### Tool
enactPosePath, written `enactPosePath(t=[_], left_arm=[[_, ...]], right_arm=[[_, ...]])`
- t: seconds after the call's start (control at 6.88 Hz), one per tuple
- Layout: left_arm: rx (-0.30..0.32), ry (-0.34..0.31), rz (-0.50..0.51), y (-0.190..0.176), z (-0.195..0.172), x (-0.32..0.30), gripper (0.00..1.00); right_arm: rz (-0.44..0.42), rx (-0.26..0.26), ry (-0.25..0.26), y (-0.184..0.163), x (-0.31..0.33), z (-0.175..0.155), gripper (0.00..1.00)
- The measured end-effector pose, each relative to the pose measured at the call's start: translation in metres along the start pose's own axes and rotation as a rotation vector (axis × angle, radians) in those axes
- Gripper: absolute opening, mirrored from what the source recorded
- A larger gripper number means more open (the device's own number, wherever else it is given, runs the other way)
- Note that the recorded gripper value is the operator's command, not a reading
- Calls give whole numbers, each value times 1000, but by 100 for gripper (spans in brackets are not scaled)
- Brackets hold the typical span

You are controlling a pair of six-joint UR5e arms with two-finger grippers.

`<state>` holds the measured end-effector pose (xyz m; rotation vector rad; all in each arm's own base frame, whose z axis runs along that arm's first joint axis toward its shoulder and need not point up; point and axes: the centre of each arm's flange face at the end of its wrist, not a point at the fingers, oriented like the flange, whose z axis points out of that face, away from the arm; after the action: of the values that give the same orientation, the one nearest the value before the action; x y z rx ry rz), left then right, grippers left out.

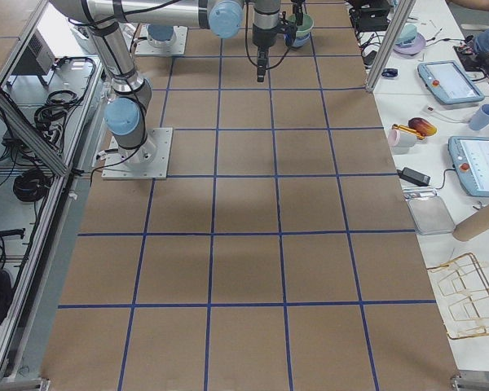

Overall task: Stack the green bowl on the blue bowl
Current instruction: 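Lower the pale green bowl into the light blue bowl, then open the left gripper and raise it off the stacked bowls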

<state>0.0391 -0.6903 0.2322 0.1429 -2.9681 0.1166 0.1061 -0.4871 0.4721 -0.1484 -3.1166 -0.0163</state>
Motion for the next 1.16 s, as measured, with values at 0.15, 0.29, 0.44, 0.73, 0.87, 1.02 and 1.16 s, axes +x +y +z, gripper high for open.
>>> enactPosePath(t=[0.15,0.29,0.44,0.73,0.87,1.02,1.16], left_arm=[[-6,-14,12,2,1,-2,37],[-10,-21,18,3,2,-3,76],[-10,-25,18,3,2,-3,88],[2,-28,13,2,-6,-2,92],[13,-29,12,2,-15,0,92],[21,-31,11,3,-26,2,92],[22,-32,9,5,-35,4,93]], right_arm=[[0,0,0,0,0,0,100],[0,0,0,0,0,0,100],[0,0,0,0,0,0,100],[0,0,0,0,0,0,100],[0,0,0,0,0,0,100],[0,0,0,0,0,0,100],[0,0,0,0,0,0,100]])
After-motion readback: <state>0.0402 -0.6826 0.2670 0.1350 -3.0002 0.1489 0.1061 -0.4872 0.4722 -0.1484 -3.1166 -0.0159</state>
